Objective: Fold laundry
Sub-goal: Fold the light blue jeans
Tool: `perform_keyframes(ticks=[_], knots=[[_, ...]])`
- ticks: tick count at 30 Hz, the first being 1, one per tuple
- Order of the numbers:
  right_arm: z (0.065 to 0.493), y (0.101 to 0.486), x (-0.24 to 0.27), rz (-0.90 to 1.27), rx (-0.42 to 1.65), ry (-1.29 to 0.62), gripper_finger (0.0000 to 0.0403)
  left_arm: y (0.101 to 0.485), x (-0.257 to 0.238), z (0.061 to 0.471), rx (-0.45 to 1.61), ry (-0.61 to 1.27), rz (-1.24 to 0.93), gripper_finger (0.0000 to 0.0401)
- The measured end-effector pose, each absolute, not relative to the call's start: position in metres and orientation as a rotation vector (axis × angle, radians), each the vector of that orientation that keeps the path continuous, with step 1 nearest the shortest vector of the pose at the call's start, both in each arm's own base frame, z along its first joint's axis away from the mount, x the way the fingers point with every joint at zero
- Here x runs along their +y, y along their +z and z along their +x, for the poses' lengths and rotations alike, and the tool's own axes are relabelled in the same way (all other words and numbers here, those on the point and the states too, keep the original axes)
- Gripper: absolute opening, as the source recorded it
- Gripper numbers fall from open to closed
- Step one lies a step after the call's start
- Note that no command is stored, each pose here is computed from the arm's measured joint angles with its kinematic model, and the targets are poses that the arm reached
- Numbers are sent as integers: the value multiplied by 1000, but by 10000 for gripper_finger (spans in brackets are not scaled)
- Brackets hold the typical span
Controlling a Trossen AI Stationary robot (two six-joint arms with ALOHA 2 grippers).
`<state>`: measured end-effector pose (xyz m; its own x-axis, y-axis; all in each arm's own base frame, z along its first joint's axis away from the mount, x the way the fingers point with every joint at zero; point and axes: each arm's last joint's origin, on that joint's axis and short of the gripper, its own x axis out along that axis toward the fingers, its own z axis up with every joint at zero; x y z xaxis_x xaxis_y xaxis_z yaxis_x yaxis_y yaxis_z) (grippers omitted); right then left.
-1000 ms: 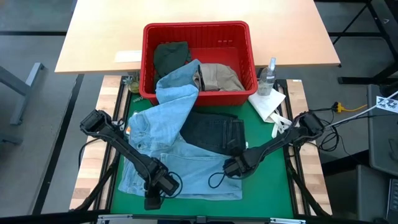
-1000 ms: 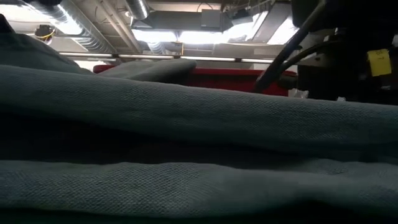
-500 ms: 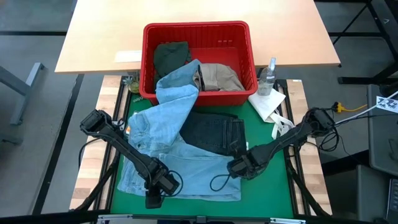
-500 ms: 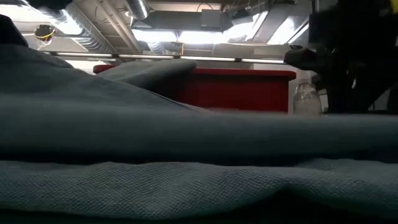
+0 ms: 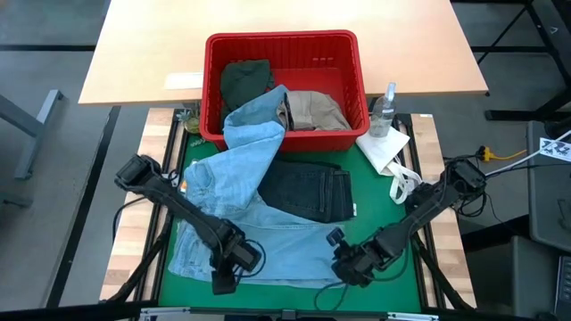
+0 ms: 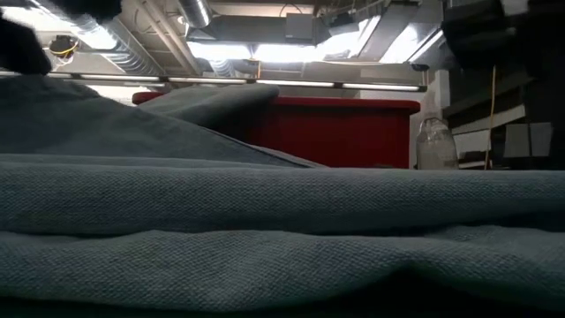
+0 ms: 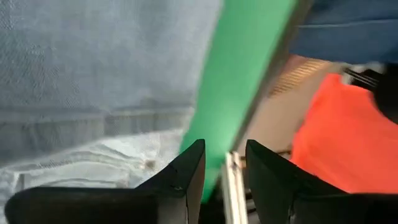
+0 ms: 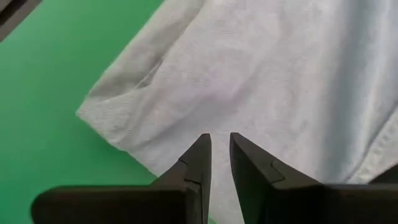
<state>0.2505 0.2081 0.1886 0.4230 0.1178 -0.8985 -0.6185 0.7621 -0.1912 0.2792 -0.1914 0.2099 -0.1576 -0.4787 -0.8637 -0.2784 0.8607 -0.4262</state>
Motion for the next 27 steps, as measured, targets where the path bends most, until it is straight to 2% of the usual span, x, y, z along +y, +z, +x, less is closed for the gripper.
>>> perform_keyframes(ticks=[6, 9, 11, 13, 16, 27], knots=[[240, 175, 215, -476, 1032, 520, 60, 247, -174, 272, 1592, -231, -559, 90], [238, 170, 218, -463, 999, 536, 60, 261, -161, 272, 1467, -143, -519, 84], [238, 168, 218, -451, 978, 539, 60, 264, -152, 275, 1364, -17, -450, 82], [238, 167, 218, -445, 967, 538, 60, 263, -144, 280, 1284, 97, -380, 81], [236, 163, 215, -449, 981, 531, 60, 260, -132, 286, 1239, 168, -312, 81], [226, 142, 207, -349, 1032, 497, 60, 214, -104, 277, 1306, 328, -221, 81]])
